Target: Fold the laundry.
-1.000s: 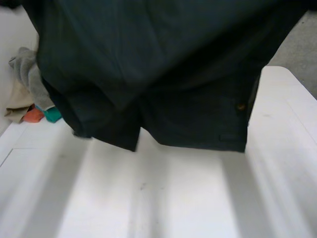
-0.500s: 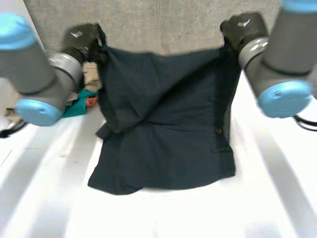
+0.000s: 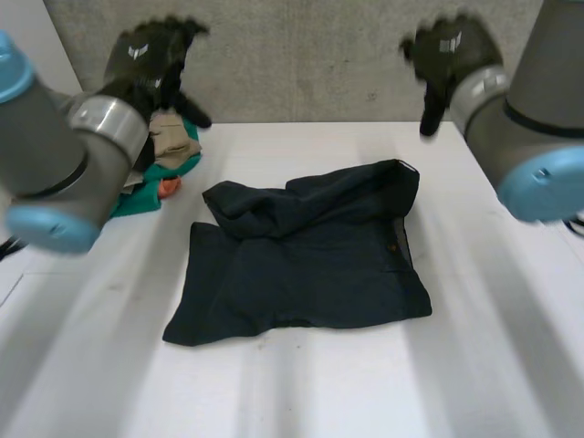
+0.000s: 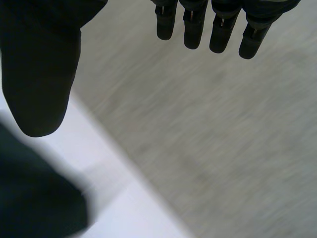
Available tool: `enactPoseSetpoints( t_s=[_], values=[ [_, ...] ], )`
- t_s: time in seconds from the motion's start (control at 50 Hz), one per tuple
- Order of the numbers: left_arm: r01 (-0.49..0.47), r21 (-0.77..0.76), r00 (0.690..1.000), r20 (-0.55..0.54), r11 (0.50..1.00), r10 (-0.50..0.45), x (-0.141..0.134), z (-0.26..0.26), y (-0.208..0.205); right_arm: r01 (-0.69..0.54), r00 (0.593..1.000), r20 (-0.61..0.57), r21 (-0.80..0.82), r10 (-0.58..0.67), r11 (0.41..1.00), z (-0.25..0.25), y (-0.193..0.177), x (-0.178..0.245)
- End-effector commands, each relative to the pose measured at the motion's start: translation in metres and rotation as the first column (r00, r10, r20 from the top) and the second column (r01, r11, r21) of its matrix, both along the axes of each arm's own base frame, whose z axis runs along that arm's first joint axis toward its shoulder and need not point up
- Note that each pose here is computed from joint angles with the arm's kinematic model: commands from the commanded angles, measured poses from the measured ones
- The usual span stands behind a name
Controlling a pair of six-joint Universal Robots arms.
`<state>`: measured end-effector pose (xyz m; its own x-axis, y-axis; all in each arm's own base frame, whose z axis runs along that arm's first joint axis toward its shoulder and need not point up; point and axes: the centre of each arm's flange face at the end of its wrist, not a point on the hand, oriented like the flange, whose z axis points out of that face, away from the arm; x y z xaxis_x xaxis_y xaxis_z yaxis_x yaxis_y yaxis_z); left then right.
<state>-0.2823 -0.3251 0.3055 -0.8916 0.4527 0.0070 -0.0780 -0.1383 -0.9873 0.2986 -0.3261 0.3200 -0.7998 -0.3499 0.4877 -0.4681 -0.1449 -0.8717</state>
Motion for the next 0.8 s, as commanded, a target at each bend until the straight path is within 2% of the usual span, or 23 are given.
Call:
enactPoseSetpoints(
  t_s=[0.02, 0.1, 0.12, 0.2, 0.34, 0.44, 0.58, 0.8],
  values=[
    [-0.016, 0.241, 0.972, 0.233, 0.97, -0.042, 0.03, -0.051, 0.078, 0.022, 0.987, -0.152, 0.394, 0.042, 0.919, -0.069, 0.052, -0.027],
    [-0.028, 0.332, 0.914, 0.39, 0.943, -0.11, 0.044, -0.092, 0.116, -0.017, 0.986, -0.131, 0.512, 0.098, 0.859, -0.105, 0.082, -0.035],
    [-0.034, 0.359, 0.892, 0.433, 0.933, -0.133, 0.049, -0.106, 0.126, -0.05, 0.986, -0.107, 0.524, 0.125, 0.85, -0.119, 0.089, -0.036],
    [-0.044, 0.387, 0.851, 0.497, 0.921, -0.168, 0.056, -0.132, 0.139, -0.106, 0.985, -0.063, 0.497, 0.158, 0.861, -0.147, 0.104, -0.038],
    [-0.048, 0.394, 0.848, 0.502, 0.918, -0.171, 0.053, -0.159, 0.129, -0.136, 0.985, -0.043, 0.423, 0.169, 0.896, -0.171, 0.113, -0.037],
    [-0.052, 0.392, 0.845, 0.508, 0.918, -0.169, 0.05, -0.17, 0.12, -0.132, 0.986, -0.043, 0.39, 0.161, 0.911, -0.193, 0.104, -0.034],
    [-0.056, 0.344, 0.855, 0.501, 0.937, -0.133, 0.049, -0.174, 0.106, -0.054, 0.997, -0.044, 0.264, 0.068, 0.963, -0.187, 0.086, -0.036],
    [-0.048, 0.304, 0.846, 0.519, 0.951, -0.123, 0.044, -0.181, 0.096, -0.016, 0.999, -0.045, 0.236, 0.028, 0.972, -0.18, 0.077, -0.038]
  ],
)
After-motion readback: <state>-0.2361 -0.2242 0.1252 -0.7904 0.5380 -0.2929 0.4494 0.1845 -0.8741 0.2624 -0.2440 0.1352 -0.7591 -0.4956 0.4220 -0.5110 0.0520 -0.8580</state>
